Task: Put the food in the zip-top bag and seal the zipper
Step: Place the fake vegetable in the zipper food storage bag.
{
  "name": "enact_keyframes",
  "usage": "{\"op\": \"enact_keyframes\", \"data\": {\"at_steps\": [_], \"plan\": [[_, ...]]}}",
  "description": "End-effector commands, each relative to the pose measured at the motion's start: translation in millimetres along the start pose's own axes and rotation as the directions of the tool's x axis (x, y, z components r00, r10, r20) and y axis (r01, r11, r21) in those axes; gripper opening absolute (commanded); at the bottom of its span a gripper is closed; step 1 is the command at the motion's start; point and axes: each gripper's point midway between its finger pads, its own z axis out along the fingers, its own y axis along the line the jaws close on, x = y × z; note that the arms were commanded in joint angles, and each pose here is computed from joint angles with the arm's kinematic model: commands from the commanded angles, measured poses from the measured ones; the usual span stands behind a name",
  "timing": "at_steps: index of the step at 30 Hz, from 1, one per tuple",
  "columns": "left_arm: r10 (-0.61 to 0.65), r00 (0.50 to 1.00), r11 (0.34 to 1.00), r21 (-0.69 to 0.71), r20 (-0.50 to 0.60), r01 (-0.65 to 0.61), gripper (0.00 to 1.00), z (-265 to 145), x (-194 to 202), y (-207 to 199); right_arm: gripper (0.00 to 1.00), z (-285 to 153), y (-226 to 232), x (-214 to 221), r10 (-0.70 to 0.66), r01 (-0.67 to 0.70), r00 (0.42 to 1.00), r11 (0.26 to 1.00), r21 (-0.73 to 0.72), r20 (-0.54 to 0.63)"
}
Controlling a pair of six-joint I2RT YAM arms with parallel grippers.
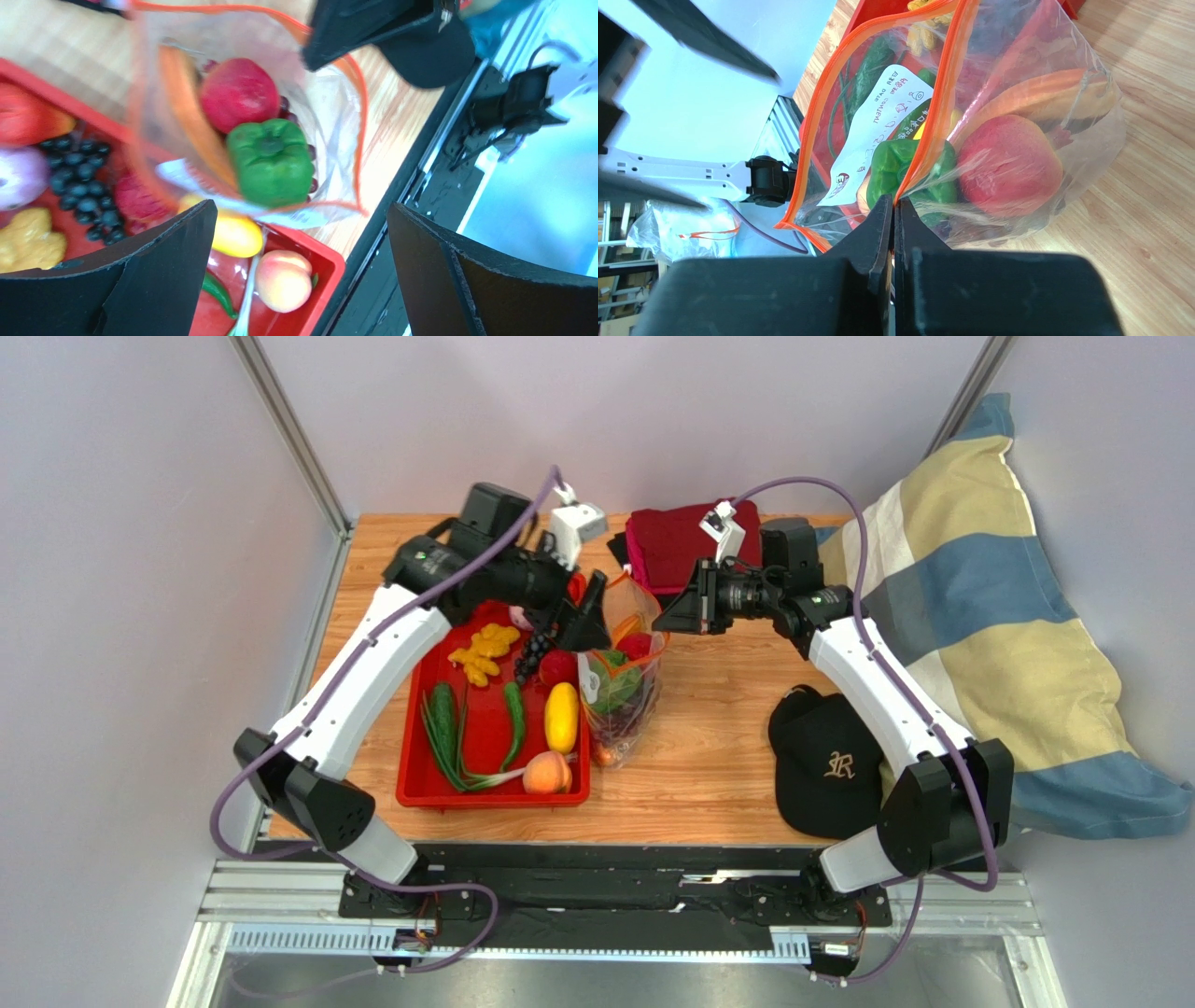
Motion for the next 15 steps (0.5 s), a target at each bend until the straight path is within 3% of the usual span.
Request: {"op": "enact_keyframes", "data": {"at_steps": [1,2,4,6,9,12,15], "plan": [[-0.037,0.988,0.999,-0.019,0.151,0.040,0.99,-48,-23,27,0.00,-14,33,-24,-0.143,0.147,0.987,0.988,-0.056,0.075],[-0.128,0.980,0.987,-0.079,0.153,0.141,0.99,-53,-10,56,0.00,-15,33,-25,-0.151,0.156,0.986,0.986,-0.056,0.076],[-0.188,0.966,0.959,-0.178,0.177,0.219,0.95,-59,4,84,0.00,-15,33,-24,-0.151,0.155,0.986,0.986,-0.055,0.075],[-0.291,0.943,0.899,-0.292,0.159,0.327,0.85,-56,42,113,0.00,-14,31,-22,-0.146,0.150,0.987,0.987,-0.054,0.071],[-0.407,0.905,0.839,-0.339,0.126,0.424,0.73,-44,84,135,0.00,-13,30,-21,-0.145,0.149,0.987,0.987,-0.056,0.070],[-0.454,0.886,0.805,-0.382,0.099,0.455,0.71,-29,109,150,0.00,-13,29,-20,-0.140,0.144,0.988,0.988,-0.054,0.068],[-0.429,0.901,0.839,-0.338,0.069,0.426,0.69,-9,115,159,0.00,-12,27,-18,-0.140,0.143,0.988,0.988,-0.050,0.061]]}}
